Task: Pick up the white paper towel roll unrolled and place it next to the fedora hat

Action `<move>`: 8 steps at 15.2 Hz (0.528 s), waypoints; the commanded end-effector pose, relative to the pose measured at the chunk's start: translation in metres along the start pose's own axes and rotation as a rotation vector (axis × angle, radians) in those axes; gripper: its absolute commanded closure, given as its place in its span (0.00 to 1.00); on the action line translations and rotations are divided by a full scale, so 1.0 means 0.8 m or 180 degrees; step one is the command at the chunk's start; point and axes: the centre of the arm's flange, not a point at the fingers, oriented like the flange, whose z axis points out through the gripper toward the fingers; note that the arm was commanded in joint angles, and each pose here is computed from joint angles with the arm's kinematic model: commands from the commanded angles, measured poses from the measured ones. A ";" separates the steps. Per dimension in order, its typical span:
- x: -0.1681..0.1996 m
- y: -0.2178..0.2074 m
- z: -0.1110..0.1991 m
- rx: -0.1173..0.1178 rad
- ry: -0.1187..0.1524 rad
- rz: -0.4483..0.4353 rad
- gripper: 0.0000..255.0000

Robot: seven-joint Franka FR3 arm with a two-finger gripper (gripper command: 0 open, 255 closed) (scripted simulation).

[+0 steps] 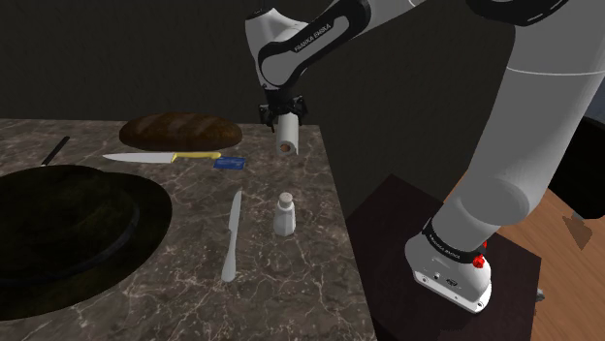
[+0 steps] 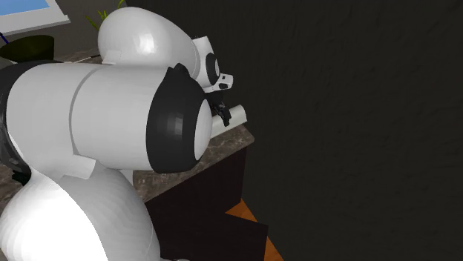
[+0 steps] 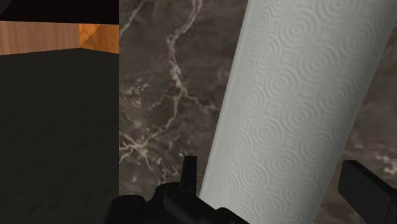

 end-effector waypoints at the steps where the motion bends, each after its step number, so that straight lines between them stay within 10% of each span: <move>1: 0.000 0.000 0.000 0.0000 0.0000 0.0000 0.00; 3: 0.000 0.000 0.000 0.0000 0.0000 0.0000 0.00; 4: 0.000 0.000 0.000 0.0000 0.0000 0.0000 1.00; 8: 0.000 0.000 0.000 0.0000 0.0000 0.0000 1.00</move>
